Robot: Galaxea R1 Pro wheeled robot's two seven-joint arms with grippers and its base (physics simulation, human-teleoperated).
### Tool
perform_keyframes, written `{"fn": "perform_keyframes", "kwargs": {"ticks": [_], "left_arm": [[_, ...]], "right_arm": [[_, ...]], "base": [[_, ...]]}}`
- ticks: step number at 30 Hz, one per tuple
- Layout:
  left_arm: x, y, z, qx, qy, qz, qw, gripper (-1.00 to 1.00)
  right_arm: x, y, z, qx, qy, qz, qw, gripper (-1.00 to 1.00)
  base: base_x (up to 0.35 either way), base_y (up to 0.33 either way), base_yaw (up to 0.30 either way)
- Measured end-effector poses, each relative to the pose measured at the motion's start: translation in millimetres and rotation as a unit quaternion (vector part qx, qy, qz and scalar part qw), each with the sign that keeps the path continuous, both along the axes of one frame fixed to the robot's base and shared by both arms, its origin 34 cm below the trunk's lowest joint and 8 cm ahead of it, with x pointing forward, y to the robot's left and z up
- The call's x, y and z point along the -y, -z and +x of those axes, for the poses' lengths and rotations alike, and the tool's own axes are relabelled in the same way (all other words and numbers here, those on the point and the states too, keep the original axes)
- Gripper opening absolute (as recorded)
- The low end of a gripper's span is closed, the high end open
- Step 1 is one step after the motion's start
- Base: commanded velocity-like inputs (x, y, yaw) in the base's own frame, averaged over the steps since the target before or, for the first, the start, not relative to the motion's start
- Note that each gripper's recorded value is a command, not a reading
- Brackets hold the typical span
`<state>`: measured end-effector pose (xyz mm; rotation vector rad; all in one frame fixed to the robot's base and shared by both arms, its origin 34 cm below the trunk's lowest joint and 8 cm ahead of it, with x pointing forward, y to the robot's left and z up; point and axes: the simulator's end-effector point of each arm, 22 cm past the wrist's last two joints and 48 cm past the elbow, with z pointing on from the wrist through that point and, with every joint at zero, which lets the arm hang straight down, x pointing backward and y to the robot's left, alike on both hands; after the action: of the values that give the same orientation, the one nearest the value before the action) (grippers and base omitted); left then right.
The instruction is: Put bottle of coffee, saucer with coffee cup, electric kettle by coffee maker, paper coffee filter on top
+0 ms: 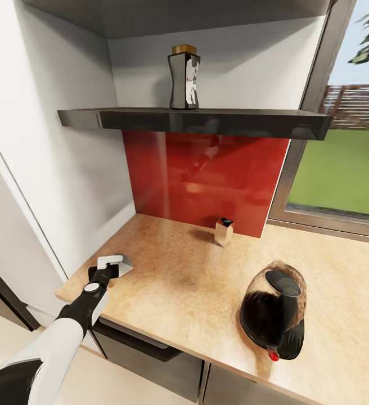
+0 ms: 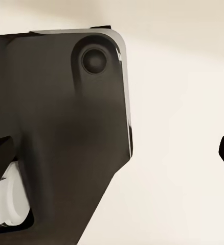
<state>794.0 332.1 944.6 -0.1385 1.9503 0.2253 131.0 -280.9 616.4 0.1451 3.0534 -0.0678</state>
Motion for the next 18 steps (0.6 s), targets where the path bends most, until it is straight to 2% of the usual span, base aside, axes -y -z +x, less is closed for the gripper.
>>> {"fn": "perform_keyframes", "kwargs": {"ticks": [10, 14, 18], "left_arm": [[1.5, -9.2, 6.5, 0.004, 0.001, -0.004, 1.0, -1.0], [5.8, -12.2, 11.0, -0.011, 0.001, -0.01, 0.9999, -1.0], [10.0, -42.4, 30.2, -0.01, 0.002, -0.016, 0.9998, -1.0]], "right_arm": [[-1.6, 0.0, 1.1, 0.001, 0.001, 0.0, 1.0, 1.0], [-1.6, 0.0, 2.8, 0.003, 0.003, 0.0, 1.0, 1.0], [-2.3, 0.0, 5.7, 0.006, 0.004, 0.001, 1.0, 1.0]], "base": [[0.0, 0.0, 0.0], [0.0, 0.0, 0.0], [0.0, 0.0, 0.0]]}}
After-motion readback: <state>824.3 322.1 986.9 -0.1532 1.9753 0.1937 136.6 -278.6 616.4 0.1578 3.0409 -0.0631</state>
